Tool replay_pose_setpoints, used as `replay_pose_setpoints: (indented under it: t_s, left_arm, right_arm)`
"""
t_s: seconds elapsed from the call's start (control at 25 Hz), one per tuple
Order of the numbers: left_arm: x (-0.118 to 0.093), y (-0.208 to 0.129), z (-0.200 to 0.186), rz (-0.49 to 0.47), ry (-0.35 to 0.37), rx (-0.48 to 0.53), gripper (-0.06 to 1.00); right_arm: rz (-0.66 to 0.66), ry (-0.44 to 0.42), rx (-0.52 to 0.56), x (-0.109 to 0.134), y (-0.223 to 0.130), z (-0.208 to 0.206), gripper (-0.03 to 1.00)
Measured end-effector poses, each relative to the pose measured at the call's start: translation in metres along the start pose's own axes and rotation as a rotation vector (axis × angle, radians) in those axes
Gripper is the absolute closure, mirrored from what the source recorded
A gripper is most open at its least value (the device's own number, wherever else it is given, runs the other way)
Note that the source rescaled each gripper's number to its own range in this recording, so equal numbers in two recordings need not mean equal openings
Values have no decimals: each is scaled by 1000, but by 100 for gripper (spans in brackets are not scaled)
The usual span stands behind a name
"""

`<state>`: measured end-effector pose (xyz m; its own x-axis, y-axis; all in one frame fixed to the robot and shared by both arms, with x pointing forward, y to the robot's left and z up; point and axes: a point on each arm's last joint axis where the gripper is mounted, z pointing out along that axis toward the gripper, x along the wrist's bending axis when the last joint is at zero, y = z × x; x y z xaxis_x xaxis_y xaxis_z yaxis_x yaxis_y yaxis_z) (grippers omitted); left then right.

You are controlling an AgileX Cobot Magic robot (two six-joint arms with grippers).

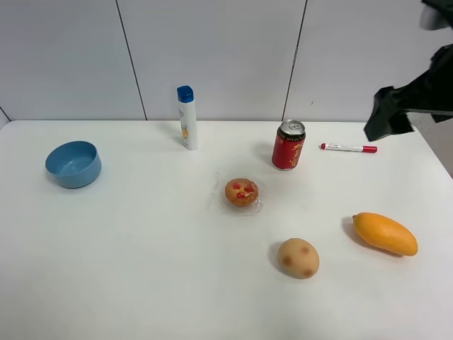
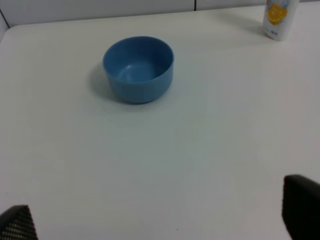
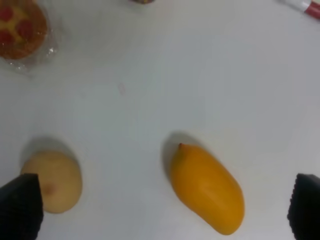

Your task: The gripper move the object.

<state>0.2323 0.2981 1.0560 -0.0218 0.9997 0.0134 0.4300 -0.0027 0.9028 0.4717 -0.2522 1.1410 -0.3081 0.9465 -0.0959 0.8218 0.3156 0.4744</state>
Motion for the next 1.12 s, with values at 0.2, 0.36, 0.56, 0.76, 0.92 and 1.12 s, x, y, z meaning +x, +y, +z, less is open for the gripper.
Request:
replay_pose_setpoints:
  t_s: [0.2,0.36,0.56,0.76,0.92,1.12]
  left_arm:
    - [0,0,0,0,0,0,-6]
    - [0,0,0,0,0,0,-6]
    - [0,0,0,0,0,0,-6]
    - [0,0,0,0,0,0,-6]
    - [0,0,0,0,0,0,-6]
    - [0,0,0,0,0,0,-6]
  right_arm:
    - [159,-107,-4,-44,-22,-23,-3]
    - [219,-173,-50,-56,-39,-48,-3]
    - [229,-197,-187,-42,-58,-88,-3]
    - [246,-233,-333,-25,-85,-127,-3]
    - [259,-230,-427,-11,-106,-146,-3]
    - [267,-198,-423,6,-144,-129,-3]
